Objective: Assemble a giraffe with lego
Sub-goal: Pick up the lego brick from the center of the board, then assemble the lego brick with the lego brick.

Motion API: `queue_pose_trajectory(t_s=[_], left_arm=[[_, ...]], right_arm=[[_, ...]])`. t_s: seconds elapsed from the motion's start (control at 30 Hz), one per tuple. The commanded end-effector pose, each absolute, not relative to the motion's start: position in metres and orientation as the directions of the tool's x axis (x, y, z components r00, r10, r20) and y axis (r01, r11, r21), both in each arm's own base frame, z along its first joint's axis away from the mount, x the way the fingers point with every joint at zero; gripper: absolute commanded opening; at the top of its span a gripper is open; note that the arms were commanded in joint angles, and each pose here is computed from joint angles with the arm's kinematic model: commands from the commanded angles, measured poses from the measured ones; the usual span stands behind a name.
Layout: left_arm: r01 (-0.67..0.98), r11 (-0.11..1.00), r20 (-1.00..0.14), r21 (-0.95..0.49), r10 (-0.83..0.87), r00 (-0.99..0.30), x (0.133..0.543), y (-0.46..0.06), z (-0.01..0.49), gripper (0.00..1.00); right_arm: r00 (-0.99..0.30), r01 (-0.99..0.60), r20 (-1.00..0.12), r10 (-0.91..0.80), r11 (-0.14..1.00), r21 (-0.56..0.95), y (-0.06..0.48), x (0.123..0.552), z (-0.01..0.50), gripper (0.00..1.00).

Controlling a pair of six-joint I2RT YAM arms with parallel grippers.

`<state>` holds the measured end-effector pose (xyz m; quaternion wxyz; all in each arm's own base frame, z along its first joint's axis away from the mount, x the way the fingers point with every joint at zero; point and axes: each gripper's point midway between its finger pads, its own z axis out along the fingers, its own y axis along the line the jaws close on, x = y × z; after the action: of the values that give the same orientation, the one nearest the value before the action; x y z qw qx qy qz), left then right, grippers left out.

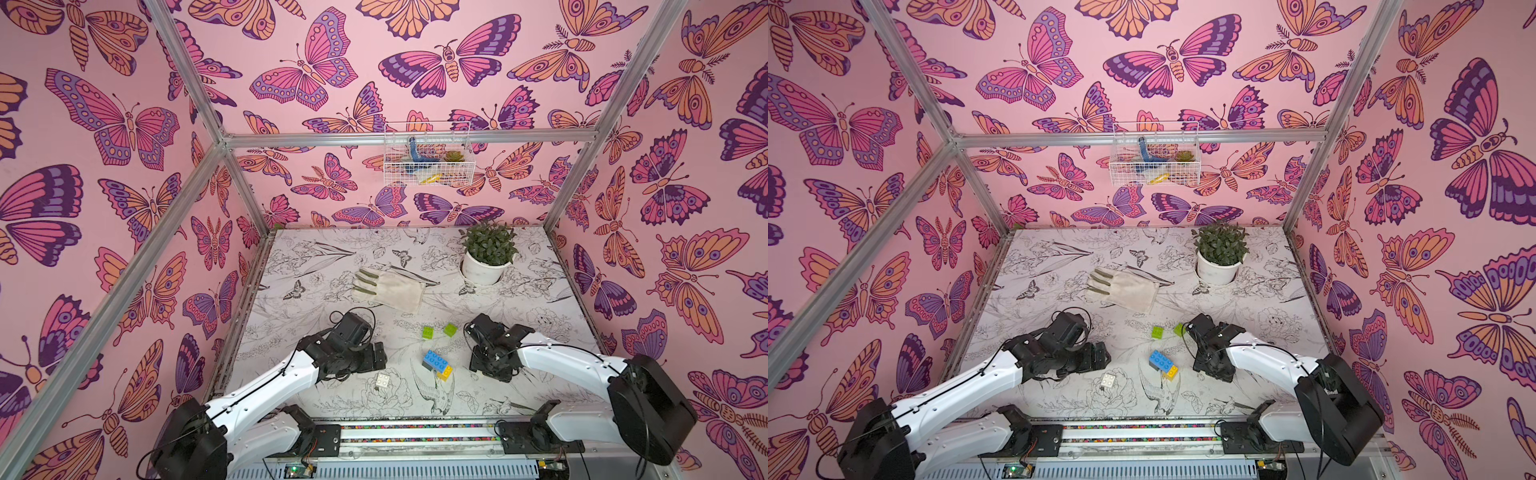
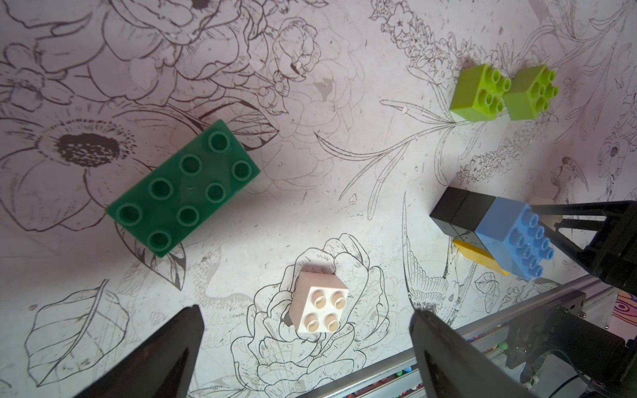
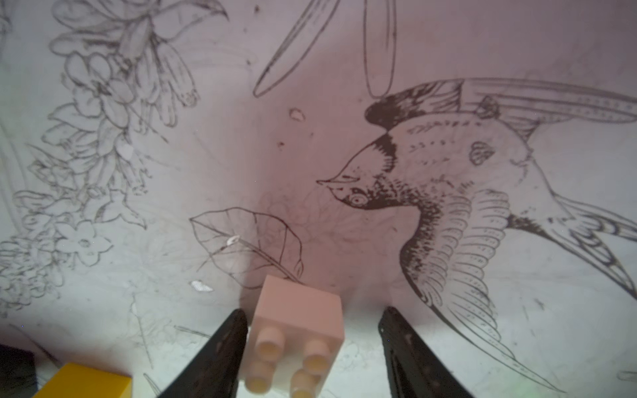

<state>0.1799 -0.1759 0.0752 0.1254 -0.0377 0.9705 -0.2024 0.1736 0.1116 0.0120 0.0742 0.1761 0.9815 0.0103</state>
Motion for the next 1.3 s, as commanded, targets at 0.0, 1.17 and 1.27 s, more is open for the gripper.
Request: queue_pose_trajectory(t_s=[0.0,1.17,1.27], left_arm=[[0.001,0.916,-0.229,-0.402,-0.099,-0.968,0.178,-0.178,0.077,1.0],[-0.002,0.923,-0.199,-0.384,-0.085,-0.976,0.173,-0.176,0.065,1.0],[-0.001,0.92,-0.202,-0.391,-0.087,-0.975,0.173,-0.177,0.066,1.0]], right_arm=[[-0.926,0.35,-0.138,0.35,0.936,0.031,0.112,0.171,0.005,0.54],[-0.656,-0.719,-0.187,-0.731,0.681,-0.137,0.266,0.171,0.11,0.17],[-0.652,-0.726,-0.187,-0.735,0.676,-0.126,0.274,0.171,0.106,0.18]])
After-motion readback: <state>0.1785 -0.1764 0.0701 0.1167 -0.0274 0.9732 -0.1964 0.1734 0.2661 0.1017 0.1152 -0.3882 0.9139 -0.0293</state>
